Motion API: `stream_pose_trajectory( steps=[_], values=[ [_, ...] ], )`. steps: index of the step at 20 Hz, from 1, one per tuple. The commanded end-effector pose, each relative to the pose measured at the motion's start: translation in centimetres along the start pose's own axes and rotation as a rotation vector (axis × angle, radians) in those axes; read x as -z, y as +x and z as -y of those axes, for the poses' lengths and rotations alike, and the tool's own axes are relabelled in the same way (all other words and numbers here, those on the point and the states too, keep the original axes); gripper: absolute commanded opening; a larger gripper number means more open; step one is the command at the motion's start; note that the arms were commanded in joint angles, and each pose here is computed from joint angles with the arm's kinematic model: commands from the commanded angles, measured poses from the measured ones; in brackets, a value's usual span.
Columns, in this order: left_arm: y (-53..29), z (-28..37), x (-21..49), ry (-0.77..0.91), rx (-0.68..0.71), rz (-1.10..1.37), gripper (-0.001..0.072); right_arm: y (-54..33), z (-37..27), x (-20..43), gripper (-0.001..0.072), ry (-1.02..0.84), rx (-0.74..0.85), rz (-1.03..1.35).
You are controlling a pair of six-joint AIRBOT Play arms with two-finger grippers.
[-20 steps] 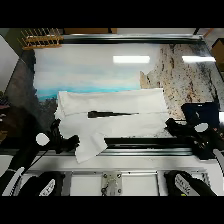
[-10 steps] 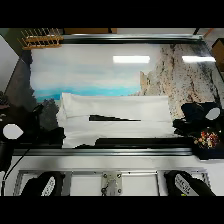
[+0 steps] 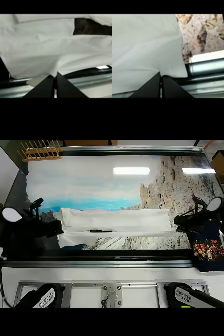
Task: Fold the clothes and pants, and hang the long-sleeved shirts on hangers.
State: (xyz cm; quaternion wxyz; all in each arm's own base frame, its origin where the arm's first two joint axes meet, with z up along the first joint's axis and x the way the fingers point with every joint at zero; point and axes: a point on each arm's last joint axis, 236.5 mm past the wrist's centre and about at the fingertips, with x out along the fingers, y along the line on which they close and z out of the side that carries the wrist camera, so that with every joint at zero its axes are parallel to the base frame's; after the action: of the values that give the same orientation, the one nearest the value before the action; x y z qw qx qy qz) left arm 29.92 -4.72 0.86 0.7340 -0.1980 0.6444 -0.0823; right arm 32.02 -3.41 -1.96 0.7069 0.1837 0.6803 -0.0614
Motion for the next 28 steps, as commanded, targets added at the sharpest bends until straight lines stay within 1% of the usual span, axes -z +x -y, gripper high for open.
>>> stream_pose_trajectory(
  steps=[1, 5, 8, 9, 10, 11, 12, 13, 16, 17, 18, 19, 21, 24, 28],
  values=[
    [1.9, -0.8, -4.7, 0.001, -0.002, -0.026, 0.0004, 1.5, -1.6, -3.4, 0.0007, -0.012, 0.006, -0.022],
    [3.8, -1.4, -8.9, -0.007, -0.001, -0.035, 0.0004, 3.3, -2.7, -6.5, 0.0008, -0.022, -0.003, -0.025],
    [4.6, -1.5, -11.2, -0.004, 0.007, -0.042, 0.0005, 4.1, -4.5, -9.0, 0.0013, -0.002, -0.075, 0.053],
    [4.9, -1.1, -12.0, -0.010, 0.028, -0.041, 0.0028, 4.1, -5.3, -10.0, 0.0020, 0.009, -0.109, 0.092],
    [5.1, -0.7, -12.7, -0.014, 0.049, -0.031, 0.0343, 3.8, -6.3, -11.1, 0.0022, 0.026, -0.154, 0.139],
    [5.0, 0.0, -13.8, -0.020, 0.078, -0.004, 0.0606, 3.4, -7.3, -12.2, 0.0138, 0.044, -0.201, 0.184],
    [4.6, 0.8, -15.1, -0.026, 0.108, 0.036, 0.0602, 2.9, -8.3, -13.1, 0.0424, 0.050, -0.248, 0.222],
    [3.8, 1.7, -16.6, -0.031, 0.131, 0.093, 0.0602, 2.2, -9.2, -14.0, 0.0672, 0.034, -0.288, 0.260],
    [0.0, 3.6, -18.8, 0.007, 0.151, 0.200, 0.0600, -0.8, -8.8, -15.0, 0.0680, -0.054, -0.310, 0.334],
    [-0.9, 4.1, -18.6, 0.018, 0.153, 0.214, 0.0442, -1.7, -7.7, -14.7, 0.0680, -0.101, -0.297, 0.338],
    [-1.3, 4.5, -17.8, 0.028, 0.154, 0.211, 0.0168, -2.0, -6.4, -14.0, 0.0681, -0.132, -0.285, 0.318],
    [-1.4, 4.9, -16.8, 0.045, 0.154, 0.205, 0.0018, -1.7, -4.7, -13.0, 0.0681, -0.138, -0.279, 0.278],
    [-0.4, 6.0, -14.2, 0.070, 0.157, 0.169, 0.0005, 0.1, -0.8, -10.8, 0.0681, -0.070, -0.279, 0.184],
    [2.6, 7.9, -10.4, 0.100, 0.160, 0.110, 0.0005, 3.7, 3.6, -8.7, 0.0681, 0.051, -0.286, 0.129],
    [6.8, 11.1, -7.2, 0.167, 0.162, 0.054, 0.0005, 7.2, 3.5, -7.4, 0.0680, 0.071, -0.371, 0.042]
  ],
)
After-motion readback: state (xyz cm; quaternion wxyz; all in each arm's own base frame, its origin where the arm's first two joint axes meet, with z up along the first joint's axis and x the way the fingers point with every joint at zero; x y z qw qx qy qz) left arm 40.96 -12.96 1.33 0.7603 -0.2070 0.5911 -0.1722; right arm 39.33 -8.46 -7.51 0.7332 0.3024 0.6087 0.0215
